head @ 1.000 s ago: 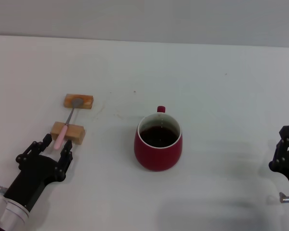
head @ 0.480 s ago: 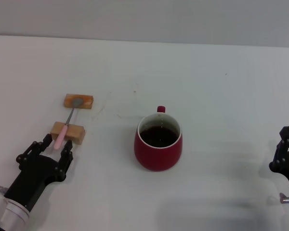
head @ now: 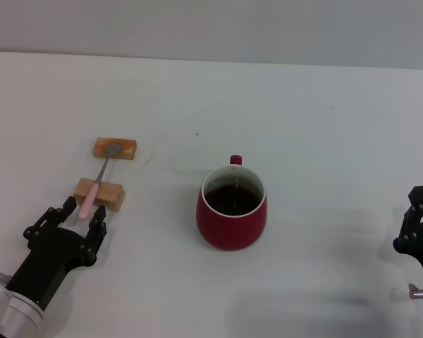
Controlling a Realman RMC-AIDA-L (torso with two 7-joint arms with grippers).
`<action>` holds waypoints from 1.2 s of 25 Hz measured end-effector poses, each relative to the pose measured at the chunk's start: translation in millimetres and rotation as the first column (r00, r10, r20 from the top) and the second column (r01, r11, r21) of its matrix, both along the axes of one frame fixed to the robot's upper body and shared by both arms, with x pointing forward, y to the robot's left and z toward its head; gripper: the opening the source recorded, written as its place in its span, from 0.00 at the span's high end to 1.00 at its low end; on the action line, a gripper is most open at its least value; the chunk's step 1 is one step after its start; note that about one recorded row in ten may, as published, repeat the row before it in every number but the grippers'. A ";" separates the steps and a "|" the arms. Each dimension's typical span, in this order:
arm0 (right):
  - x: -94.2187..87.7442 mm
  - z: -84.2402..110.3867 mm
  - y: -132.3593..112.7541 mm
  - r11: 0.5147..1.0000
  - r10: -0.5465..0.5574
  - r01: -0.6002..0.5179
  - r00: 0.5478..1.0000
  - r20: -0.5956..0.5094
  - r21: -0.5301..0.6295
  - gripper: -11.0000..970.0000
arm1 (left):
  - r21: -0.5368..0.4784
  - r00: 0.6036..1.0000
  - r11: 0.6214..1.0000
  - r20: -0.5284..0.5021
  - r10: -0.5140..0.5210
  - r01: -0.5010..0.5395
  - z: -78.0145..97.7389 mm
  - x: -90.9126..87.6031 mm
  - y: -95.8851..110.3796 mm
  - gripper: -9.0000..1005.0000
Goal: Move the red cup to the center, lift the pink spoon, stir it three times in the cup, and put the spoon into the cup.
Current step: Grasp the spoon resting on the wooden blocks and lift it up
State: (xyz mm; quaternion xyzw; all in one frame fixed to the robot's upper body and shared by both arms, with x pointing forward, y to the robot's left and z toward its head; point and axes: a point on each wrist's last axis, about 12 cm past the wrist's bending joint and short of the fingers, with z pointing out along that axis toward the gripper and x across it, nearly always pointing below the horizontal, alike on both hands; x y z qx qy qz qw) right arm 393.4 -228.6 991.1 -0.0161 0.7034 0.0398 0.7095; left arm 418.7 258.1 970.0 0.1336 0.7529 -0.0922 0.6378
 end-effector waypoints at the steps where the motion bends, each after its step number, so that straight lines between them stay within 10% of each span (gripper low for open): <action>1: 0.0 0.0 0.0 1.000 0.000 0.000 1.000 0.000 0.000 0.99 | 0.000 1.000 1.000 0.000 0.000 0.000 0.0 -0.1 0.0 0.50; 30: -1.8 -0.7 -0.8 1.000 -0.004 0.004 1.000 -0.004 0.000 0.99 | -0.002 1.000 1.000 0.000 0.000 0.000 0.1 -0.2 -0.4 0.50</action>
